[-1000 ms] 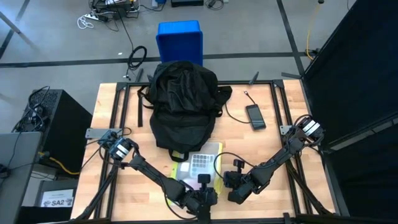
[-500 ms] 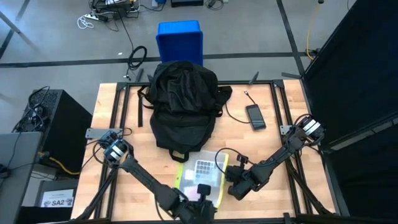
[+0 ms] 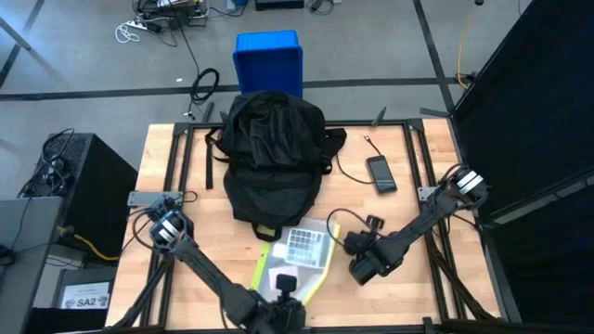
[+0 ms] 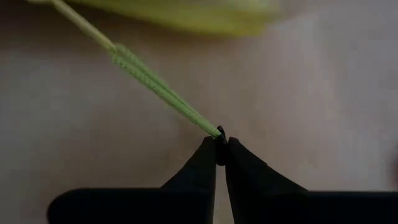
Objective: Unpack backpack
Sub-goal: Close the yellow zipper pouch, then put the yellow zipper pouch into the backpack
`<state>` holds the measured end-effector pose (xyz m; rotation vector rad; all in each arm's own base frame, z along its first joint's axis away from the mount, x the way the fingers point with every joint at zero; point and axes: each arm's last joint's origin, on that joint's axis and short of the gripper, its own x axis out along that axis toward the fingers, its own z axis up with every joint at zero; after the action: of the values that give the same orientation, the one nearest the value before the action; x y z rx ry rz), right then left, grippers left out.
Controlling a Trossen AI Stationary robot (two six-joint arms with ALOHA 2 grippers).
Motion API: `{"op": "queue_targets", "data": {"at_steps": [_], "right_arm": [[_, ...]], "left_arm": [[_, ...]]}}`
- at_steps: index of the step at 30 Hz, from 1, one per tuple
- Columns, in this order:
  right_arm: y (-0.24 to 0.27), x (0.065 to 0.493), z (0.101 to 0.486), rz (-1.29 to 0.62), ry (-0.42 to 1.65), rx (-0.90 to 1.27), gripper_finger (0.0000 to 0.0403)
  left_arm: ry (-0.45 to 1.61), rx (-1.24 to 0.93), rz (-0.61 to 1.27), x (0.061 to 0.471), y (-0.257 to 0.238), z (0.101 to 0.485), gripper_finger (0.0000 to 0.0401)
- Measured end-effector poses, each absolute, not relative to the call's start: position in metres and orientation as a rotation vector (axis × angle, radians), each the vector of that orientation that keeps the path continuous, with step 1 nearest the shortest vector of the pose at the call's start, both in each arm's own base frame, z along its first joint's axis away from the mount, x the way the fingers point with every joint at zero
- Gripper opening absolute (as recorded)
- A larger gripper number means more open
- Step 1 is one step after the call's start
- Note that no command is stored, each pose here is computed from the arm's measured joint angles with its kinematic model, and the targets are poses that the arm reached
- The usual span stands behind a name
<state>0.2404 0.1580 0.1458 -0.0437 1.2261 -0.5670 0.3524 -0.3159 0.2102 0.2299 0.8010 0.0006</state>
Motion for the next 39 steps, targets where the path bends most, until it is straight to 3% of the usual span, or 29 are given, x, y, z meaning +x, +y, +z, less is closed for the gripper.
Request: {"op": "queue_targets", "data": {"at_steps": [7, 12, 20, 27, 33, 39], "right_arm": [[0.128, 0.229, 0.167, -0.776, 1.266, -0.076, 0.0], [0.119, 0.231, 0.171, -0.803, 1.273, -0.068, 0.0], [0.127, 0.243, 0.168, -0.649, 1.227, -0.077, 0.003], [0.15, 0.239, 0.169, -0.496, 1.18, -0.178, 0.0094], [0.19, 0.242, 0.169, -0.266, 0.966, -0.303, 0.0149], [0.215, 0.257, 0.145, -0.108, 0.87, -0.45, 0.0201]], "left_arm": [[0.753, 0.242, 0.031, 0.324, -0.33, 0.23, 0.0], [0.741, 0.243, 0.103, 0.304, -0.336, 0.234, 0.0], [0.759, 0.258, 0.096, 0.293, -0.341, 0.231, 0.0], [0.787, 0.269, 0.131, 0.288, -0.338, 0.228, 0.0], [0.728, 0.268, 0.161, 0.283, -0.334, 0.244, 0.0], [0.71, 0.261, 0.164, 0.282, -0.332, 0.251, 0.0]]}}
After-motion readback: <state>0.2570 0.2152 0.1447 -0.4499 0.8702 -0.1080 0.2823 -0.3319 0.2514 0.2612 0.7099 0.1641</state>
